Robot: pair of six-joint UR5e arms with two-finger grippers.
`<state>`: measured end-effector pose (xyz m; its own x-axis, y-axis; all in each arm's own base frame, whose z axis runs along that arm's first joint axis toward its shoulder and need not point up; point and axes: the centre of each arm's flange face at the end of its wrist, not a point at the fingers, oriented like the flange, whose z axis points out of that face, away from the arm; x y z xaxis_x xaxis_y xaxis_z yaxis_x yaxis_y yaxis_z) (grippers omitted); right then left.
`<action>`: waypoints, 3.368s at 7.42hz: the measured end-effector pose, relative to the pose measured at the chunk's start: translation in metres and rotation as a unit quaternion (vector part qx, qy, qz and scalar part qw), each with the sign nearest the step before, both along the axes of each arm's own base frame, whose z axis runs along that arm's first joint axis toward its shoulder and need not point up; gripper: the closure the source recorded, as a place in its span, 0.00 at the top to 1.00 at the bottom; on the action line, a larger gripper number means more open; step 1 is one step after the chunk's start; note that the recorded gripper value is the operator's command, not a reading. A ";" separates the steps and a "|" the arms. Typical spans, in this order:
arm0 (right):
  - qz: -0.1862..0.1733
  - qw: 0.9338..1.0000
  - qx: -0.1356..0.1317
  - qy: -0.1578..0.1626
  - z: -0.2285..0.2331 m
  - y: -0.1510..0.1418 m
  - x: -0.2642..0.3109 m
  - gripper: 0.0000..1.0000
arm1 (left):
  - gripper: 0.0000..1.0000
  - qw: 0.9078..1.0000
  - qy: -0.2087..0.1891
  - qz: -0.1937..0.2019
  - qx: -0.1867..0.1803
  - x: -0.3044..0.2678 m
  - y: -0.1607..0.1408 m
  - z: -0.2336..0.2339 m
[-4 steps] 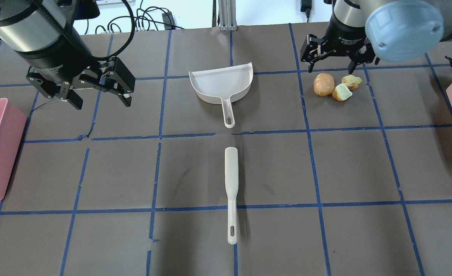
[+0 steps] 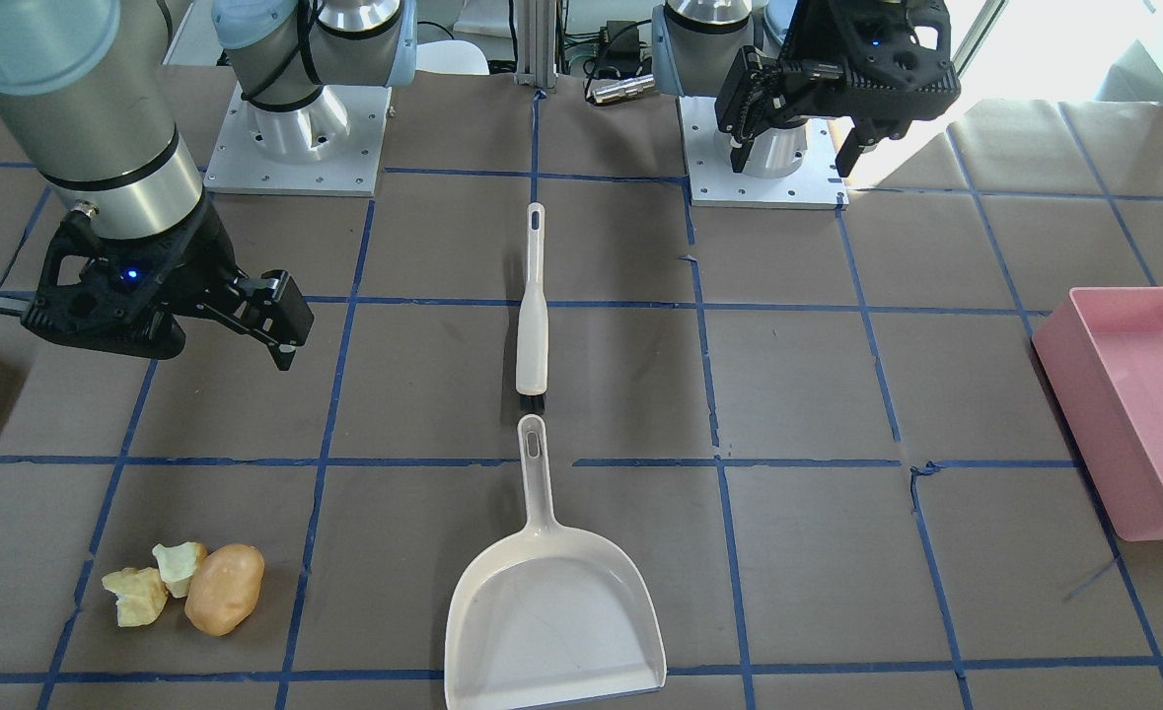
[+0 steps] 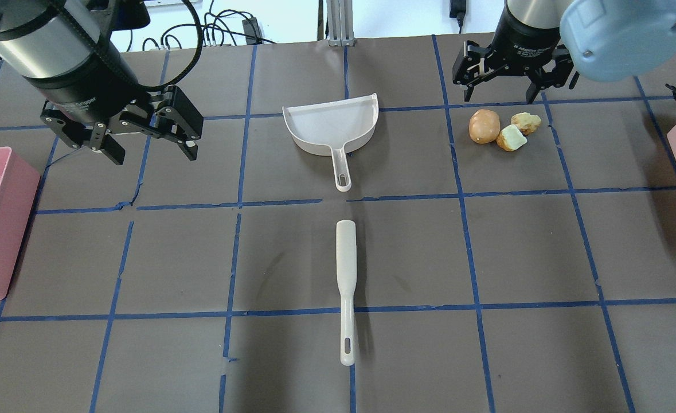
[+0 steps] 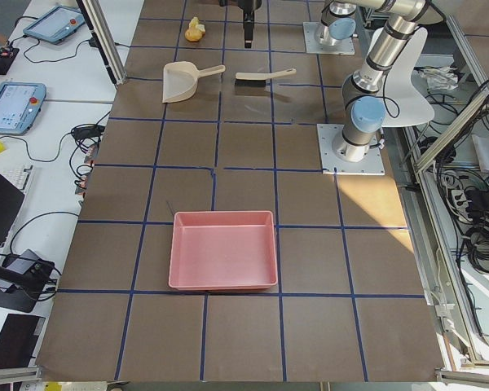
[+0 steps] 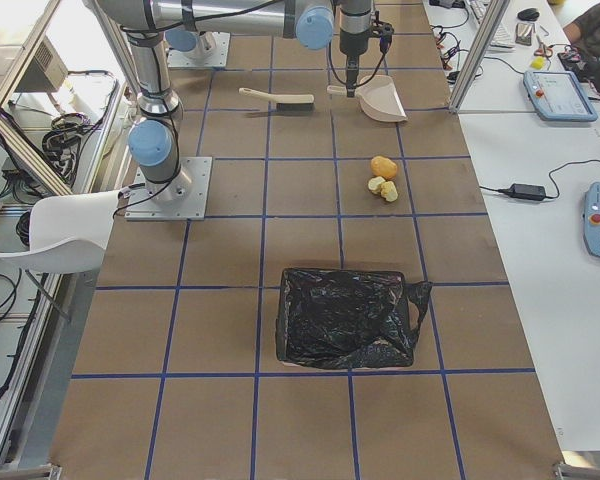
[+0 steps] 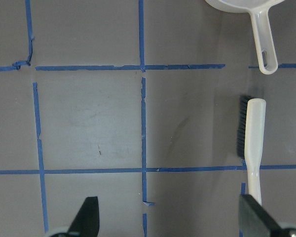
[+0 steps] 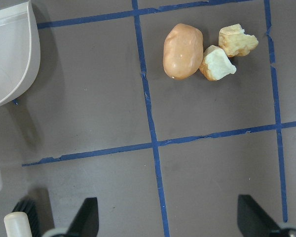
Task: Sweep and dump trash in nearest bin
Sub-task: 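Reach the left gripper toward the white brush while the right reaches toward the dustpan, then grasp the brush handle with the left gripper while the right grasps the dustpan handle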
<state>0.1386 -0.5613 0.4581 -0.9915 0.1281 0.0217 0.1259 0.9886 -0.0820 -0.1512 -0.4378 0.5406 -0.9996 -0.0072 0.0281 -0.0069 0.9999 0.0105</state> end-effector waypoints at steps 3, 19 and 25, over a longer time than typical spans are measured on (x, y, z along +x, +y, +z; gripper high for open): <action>0.001 1.000 0.001 -0.002 -0.003 -0.003 0.007 1.00 | 1.00 0.998 -0.002 -0.043 0.047 -0.062 0.032 -0.042; 0.080 0.994 -0.035 -0.063 -0.215 -0.059 0.215 1.00 | 0.66 0.991 -0.024 -0.121 0.043 -0.218 0.161 -0.310; 0.090 0.994 -0.017 -0.062 -0.225 -0.040 0.228 0.85 | 0.10 0.992 -0.023 -0.118 0.039 -0.216 0.164 -0.306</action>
